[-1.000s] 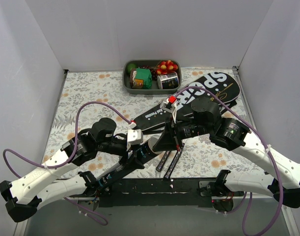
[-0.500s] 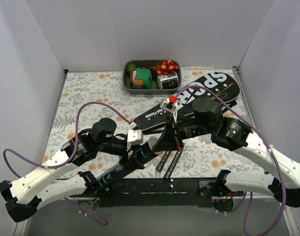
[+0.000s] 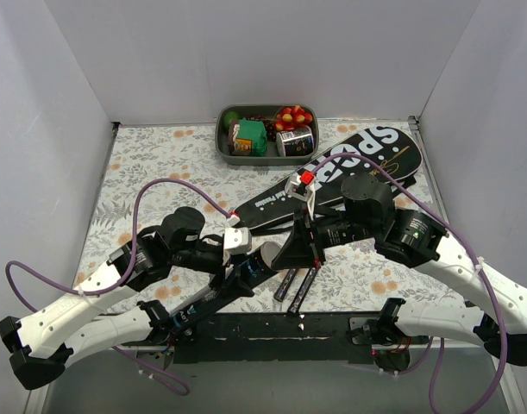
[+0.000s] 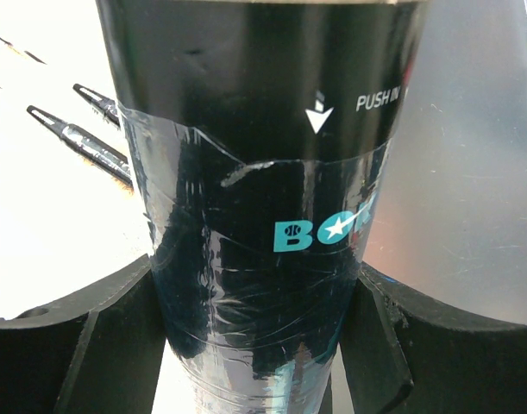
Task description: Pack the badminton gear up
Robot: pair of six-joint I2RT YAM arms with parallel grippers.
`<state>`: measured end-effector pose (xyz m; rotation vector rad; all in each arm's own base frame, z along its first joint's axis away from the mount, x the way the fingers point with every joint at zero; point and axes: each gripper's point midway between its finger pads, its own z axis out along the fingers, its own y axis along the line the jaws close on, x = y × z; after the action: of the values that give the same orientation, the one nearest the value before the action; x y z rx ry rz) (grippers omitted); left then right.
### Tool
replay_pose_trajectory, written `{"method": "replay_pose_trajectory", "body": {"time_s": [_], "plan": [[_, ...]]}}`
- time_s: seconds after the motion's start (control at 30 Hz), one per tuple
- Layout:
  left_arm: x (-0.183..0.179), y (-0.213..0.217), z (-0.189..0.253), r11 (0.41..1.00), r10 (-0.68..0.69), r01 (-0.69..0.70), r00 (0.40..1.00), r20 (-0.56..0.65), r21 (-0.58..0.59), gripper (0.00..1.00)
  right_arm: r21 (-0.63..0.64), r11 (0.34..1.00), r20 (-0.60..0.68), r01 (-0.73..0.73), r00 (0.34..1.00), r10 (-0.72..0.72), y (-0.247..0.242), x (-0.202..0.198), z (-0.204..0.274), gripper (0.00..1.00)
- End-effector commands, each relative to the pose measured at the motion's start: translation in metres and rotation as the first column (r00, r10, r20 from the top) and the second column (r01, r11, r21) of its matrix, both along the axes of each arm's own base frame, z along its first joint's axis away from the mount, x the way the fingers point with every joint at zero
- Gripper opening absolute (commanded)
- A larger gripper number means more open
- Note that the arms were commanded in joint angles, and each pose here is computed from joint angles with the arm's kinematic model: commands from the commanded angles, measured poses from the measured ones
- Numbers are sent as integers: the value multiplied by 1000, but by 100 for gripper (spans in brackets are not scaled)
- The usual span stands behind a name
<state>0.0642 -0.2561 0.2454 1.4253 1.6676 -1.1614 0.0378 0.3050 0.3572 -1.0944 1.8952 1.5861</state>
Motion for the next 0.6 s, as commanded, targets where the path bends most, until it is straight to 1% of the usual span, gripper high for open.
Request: {"method": "replay_pose_trajectory", "body": {"time_s": [0.0, 0.57], "plan": [[-3, -1, 13, 999, -13, 15, 1000, 27, -42, 28, -8, 1000, -2, -10, 1000, 10, -3, -4, -6, 1], [-4, 2, 13, 999, -11, 13, 999, 31, -48, 28, 11, 999, 5, -38, 999, 38, 10, -1, 0, 1]]}}
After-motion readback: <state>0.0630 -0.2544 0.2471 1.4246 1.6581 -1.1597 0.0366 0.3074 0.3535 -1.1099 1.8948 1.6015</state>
